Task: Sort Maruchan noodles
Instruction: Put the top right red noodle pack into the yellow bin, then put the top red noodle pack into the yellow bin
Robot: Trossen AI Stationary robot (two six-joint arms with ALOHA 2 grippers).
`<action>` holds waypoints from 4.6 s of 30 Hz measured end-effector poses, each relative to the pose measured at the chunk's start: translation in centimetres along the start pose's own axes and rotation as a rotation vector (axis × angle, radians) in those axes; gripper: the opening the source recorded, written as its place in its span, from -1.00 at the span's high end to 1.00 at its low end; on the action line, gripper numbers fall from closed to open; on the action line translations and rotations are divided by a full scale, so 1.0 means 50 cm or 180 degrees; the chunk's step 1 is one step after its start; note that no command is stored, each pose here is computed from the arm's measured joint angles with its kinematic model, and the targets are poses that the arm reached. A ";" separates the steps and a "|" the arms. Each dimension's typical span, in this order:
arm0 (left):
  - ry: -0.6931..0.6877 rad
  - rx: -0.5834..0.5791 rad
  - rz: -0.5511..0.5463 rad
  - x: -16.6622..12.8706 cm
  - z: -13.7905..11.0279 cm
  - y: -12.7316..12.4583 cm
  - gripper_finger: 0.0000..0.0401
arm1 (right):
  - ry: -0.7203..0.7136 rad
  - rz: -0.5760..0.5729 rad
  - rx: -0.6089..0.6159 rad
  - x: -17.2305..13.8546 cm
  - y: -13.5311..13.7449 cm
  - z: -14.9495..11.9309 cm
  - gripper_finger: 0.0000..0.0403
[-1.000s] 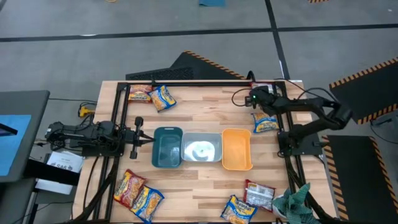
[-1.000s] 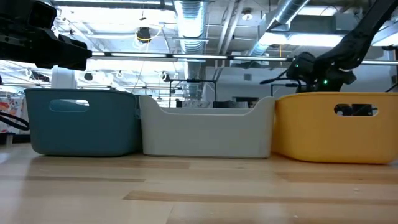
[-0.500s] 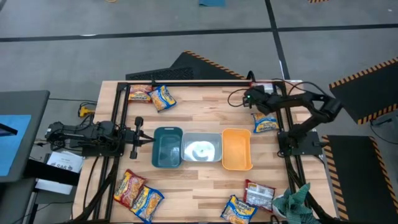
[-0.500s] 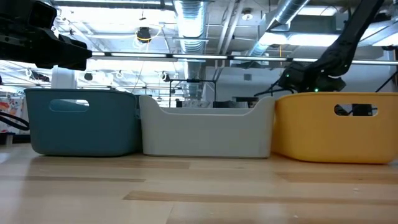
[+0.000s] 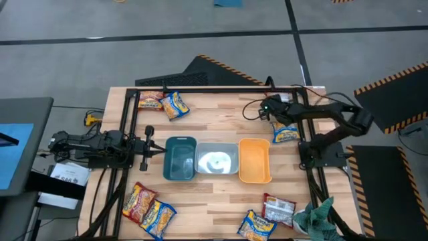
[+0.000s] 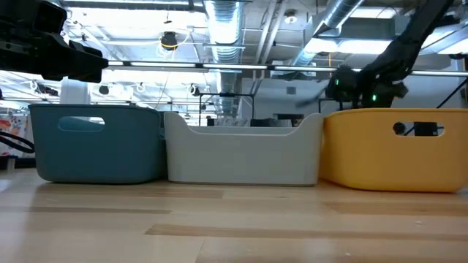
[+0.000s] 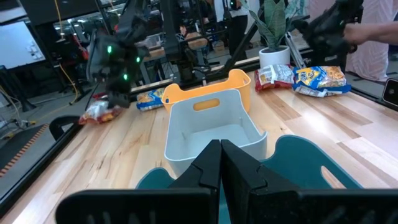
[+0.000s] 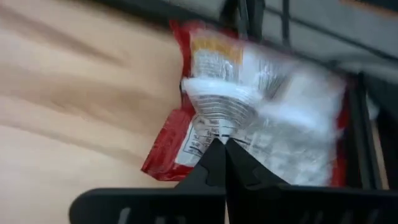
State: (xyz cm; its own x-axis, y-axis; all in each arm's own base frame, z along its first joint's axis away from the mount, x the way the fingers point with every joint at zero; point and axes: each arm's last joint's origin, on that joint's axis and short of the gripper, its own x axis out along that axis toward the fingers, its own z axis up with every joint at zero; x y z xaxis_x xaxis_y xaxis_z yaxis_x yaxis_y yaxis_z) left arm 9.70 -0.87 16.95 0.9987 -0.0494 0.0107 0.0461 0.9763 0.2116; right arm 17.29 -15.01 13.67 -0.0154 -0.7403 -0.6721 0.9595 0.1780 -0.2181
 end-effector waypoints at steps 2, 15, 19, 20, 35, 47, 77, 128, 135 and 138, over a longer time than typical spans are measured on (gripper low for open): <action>0.0000 0.0000 0.0001 0.000 0.000 0.000 1.00 | -0.0180 0.0139 0.0001 -0.030 0.001 0.012 0.97; 0.0001 0.0000 0.0004 0.000 0.000 0.000 1.00 | -0.1041 0.1637 -0.0021 -0.240 -0.006 0.026 0.97; 0.0002 0.0000 0.0005 0.000 0.000 0.000 1.00 | -0.1109 0.2383 -0.0215 -0.303 0.001 0.003 0.97; 0.0001 0.0000 0.0007 0.000 0.000 0.000 1.00 | -0.1094 0.2580 -0.0271 -0.318 0.003 -0.005 0.97; 0.0002 0.0000 0.0007 0.000 0.000 0.000 1.00 | -0.0123 0.3576 -0.1033 -0.461 0.009 -0.120 0.97; 0.0002 0.0000 0.0007 0.000 0.000 0.000 1.00 | 0.0071 0.3168 -0.1082 -0.432 0.056 -0.140 0.59; -0.0008 -0.0001 0.0003 0.000 0.000 0.000 1.00 | -0.1266 0.2208 -0.0954 -0.335 0.060 -0.017 -0.24; 0.3704 -0.1810 0.3805 0.087 -0.139 0.380 0.16 | -0.1710 0.2859 -0.0634 -0.306 0.070 -0.031 -0.24; 0.3923 -0.1583 0.3872 0.109 -0.170 0.371 0.16 | -0.1709 0.2866 -0.0636 -0.306 0.070 -0.031 -0.24; 0.4031 -0.1437 0.3895 0.115 -0.178 0.366 0.23 | -0.1708 0.2866 -0.0635 -0.306 0.070 -0.031 -0.24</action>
State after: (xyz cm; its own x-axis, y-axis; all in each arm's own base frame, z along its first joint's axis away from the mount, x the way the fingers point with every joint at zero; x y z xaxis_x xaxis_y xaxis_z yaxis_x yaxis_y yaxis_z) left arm 16.48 18.58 12.21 -0.1291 0.6216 -0.7727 -0.8575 0.3213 0.4017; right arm 20.43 -2.08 22.10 0.8489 -0.4632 -0.2546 0.4917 0.8688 0.0589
